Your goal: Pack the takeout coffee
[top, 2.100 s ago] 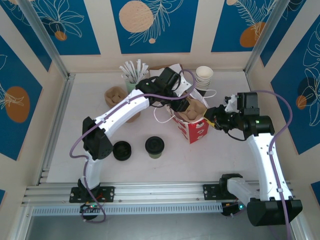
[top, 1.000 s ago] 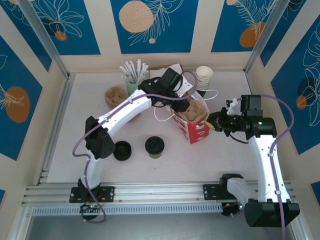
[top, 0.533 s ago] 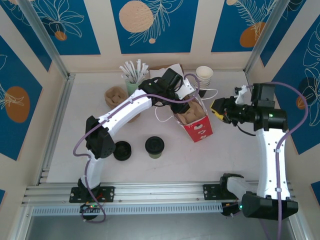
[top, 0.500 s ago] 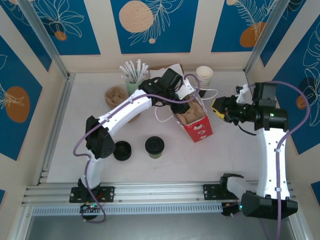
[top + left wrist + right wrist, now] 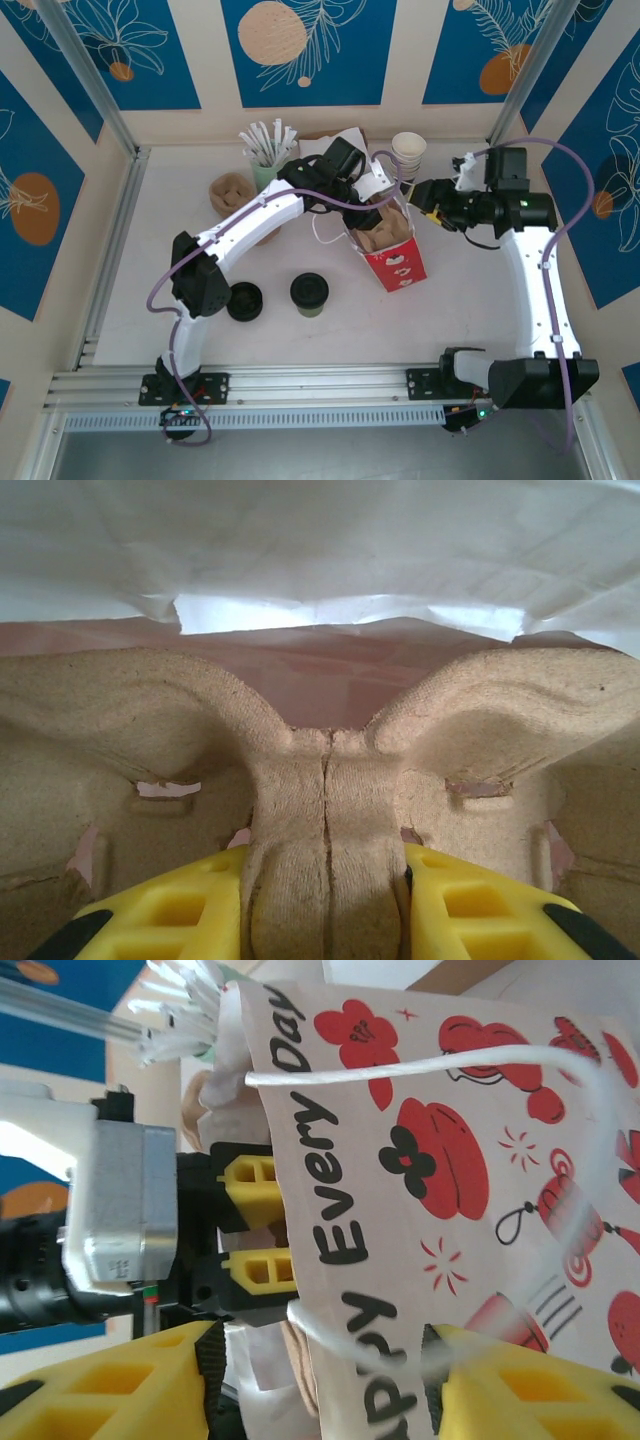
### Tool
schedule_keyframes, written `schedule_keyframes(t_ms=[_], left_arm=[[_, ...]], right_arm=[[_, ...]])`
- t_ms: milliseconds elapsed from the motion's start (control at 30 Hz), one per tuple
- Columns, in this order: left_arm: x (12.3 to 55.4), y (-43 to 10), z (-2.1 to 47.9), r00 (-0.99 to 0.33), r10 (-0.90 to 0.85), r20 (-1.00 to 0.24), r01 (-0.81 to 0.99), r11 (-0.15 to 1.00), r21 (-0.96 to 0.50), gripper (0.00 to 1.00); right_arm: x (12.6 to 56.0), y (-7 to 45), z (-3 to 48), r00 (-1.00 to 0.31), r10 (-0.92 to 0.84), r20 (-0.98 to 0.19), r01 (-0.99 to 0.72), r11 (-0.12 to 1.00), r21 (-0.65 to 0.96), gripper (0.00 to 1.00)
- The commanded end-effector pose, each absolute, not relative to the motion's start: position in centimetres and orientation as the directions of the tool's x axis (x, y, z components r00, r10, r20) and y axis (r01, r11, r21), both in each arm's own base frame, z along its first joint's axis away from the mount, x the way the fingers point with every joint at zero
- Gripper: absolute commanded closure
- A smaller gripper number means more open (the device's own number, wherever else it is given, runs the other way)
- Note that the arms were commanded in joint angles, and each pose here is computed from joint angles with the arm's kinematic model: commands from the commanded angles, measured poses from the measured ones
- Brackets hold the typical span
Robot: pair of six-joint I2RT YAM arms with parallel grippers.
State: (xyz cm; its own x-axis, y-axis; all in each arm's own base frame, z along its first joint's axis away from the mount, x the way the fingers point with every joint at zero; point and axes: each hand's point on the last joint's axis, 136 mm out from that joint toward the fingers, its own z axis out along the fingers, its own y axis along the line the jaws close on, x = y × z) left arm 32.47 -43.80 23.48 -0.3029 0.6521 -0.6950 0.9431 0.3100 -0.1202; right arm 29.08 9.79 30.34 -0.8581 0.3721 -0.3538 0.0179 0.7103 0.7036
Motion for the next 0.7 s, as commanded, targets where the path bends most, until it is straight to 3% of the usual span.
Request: schedule_keyframes(t_ms=[0,233,567,667], left_arm=[[31.9,-44.8,22.7,-0.269,0.655,-0.706,0.959,0.246,-0.138,0.67],[31.5,-45.3,22.5,-0.246,0.642,-0.726,0.968,0.201,-0.150,0.66],[31.2,-45.7,21.7,-0.196,0.647,-0.737,0.980,0.144,-0.135,0.65],[31.1,-45.7,21.5,-0.175,0.652,-0.737,0.984,0.126,-0.123,0.64]], right_arm=[[29.8,9.8,29.3,-0.858,0.315,-0.405,-0.015,0.773,0.634,0.42],[30.7,9.7,27.0,-0.878,0.286,-0.385,0.018,0.822,0.570,0.44],[30.3,9.6,26.1,-0.883,0.314,-0.349,0.067,0.820,0.568,0.78],[29.9,9.9,26.0,-0.886,0.328,-0.327,0.080,0.803,0.591,0.84]])
